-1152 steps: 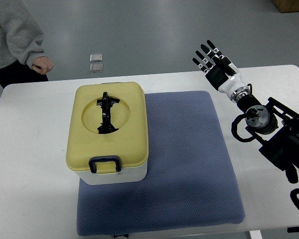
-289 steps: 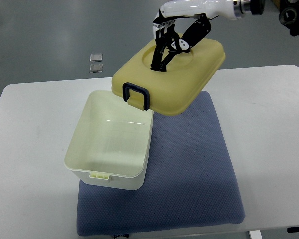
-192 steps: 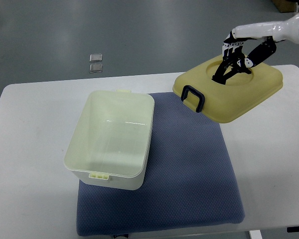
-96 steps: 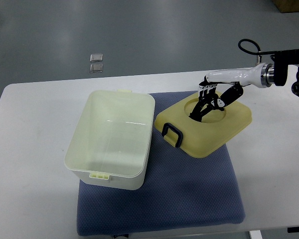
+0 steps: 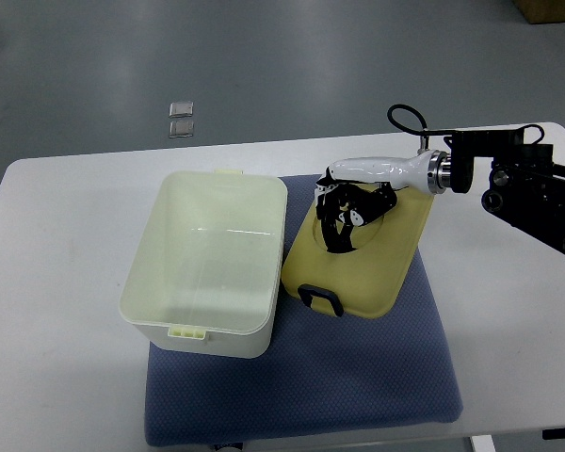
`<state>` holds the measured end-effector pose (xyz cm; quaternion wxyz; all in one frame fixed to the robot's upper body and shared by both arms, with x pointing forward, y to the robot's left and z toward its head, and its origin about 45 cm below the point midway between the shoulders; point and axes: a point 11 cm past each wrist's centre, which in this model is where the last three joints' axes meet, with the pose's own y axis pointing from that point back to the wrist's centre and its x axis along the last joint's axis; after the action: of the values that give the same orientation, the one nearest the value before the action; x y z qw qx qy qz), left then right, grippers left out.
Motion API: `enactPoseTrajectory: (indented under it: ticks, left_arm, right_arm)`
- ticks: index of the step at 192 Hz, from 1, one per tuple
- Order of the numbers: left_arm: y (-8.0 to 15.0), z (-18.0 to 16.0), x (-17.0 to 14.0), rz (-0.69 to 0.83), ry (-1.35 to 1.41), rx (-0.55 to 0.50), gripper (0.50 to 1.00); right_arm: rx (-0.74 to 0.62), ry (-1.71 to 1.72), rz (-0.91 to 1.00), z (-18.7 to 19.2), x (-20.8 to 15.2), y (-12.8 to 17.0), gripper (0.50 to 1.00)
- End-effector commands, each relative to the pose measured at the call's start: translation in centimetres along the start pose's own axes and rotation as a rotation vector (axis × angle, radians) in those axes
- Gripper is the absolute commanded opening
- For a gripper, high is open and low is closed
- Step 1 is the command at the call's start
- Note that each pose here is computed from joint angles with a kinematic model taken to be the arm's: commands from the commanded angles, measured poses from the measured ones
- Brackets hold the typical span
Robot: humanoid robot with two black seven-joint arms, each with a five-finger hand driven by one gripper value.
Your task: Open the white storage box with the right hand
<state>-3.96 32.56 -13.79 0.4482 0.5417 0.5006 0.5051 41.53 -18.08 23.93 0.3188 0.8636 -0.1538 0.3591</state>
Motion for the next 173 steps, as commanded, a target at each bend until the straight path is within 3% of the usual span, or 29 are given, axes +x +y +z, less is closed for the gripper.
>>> enactPoseTrajectory:
  ticks: [1, 6, 15, 39, 78, 111, 140, 173]
  left_arm:
    - [0.0, 0.0, 0.0, 0.0, 0.0, 0.0, 1.0]
    - [0.0, 0.0, 0.0, 0.0, 0.0, 0.001, 1.0]
    - [0.0, 0.0, 0.0, 0.0, -0.002, 0.001, 1.0]
    - [0.0, 0.0, 0.0, 0.0, -0.002, 0.001, 1.0]
    - [0.0, 0.0, 0.1, 0.002, -0.002, 0.001, 1.0]
    - [0.0, 0.0, 0.1, 0.002, -0.005, 0.002, 1.0]
    - [0.0, 0.0, 0.0, 0.0, -0.005, 0.002, 1.0]
    - [0.0, 0.0, -0.2, -0.004, -0.005, 0.002, 1.0]
  right_arm:
    - [-0.012, -0.01, 0.0, 0.5, -0.2, 0.1, 0.787]
    - [-0.016, -0.015, -0.002, 0.7, -0.4, 0.1, 0.85]
    - [-0.026, -0.022, -0.004, 1.1, -0.6, 0.2, 0.897]
    - [-0.048, -0.032, -0.017, 1.8, -0.8, 0.4, 0.93]
    - [-0.07, -0.026, -0.05, 2.3, -0.7, 1.0, 0.93]
    - [-0.131, -0.032, -0.159, 3.1, 1.3, 3.9, 0.932]
    - [-0.149, -0.063, -0.06, 3.8, 4.7, 5.6, 0.932]
    - [-0.046, -0.225, 0.185, 3.4, 9.6, 6.4, 0.93]
